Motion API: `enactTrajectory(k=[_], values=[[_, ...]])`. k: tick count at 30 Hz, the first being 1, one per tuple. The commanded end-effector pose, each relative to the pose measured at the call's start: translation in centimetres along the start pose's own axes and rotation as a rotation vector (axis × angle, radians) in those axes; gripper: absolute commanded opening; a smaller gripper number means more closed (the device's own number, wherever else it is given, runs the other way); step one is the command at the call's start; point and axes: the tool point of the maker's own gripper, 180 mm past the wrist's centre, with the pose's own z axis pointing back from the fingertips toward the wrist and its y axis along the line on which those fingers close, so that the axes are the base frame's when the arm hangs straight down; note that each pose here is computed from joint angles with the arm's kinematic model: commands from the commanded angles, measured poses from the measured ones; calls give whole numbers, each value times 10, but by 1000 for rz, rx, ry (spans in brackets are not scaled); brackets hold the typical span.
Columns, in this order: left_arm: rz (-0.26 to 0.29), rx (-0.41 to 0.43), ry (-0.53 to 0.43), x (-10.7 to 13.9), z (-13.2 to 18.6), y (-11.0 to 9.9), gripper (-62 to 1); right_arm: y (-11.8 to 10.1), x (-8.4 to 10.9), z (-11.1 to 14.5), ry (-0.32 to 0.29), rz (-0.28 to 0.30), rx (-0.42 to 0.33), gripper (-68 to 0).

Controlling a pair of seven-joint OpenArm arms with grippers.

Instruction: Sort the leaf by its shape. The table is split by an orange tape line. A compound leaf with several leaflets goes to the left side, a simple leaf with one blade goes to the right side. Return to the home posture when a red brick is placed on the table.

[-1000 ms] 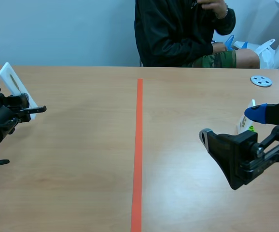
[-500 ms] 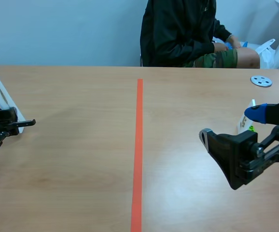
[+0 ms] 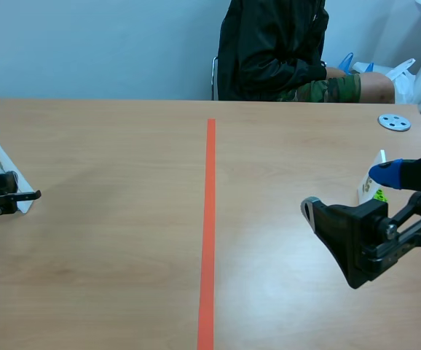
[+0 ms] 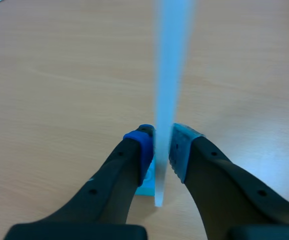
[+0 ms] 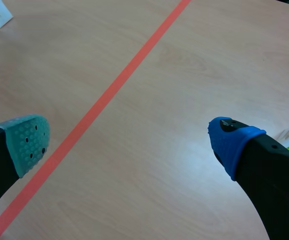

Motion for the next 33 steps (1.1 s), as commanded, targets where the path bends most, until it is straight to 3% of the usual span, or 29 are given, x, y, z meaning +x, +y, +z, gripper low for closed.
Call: enactTrajectory(k=[1,10,16,19,21,25,27,30,33], values=[[-8,6,-49,19,-5,6,-437,-4,9,0,-29,12,-4,4],[-8,-66,-65,31,-3,7,-208,-4,9,0,-31,9,-3,4],[-2,-57,-157,67,1,19,-168,-3,8,0,-26,8,-3,4],[-36,-66,-202,86,7,25,-114,-3,9,0,-30,8,-3,4],[-60,-94,-206,94,12,26,-112,-4,9,0,-31,9,-3,4],[-35,-182,-243,112,30,19,-111,-4,9,0,-31,9,-3,4],[-25,-236,-271,124,41,13,-75,-4,9,0,-31,9,-3,4],[-38,-364,-305,140,62,-8,14,-4,9,0,-32,9,-4,4],[-66,-516,-288,143,86,-39,14,-4,9,0,-32,9,-3,4]])
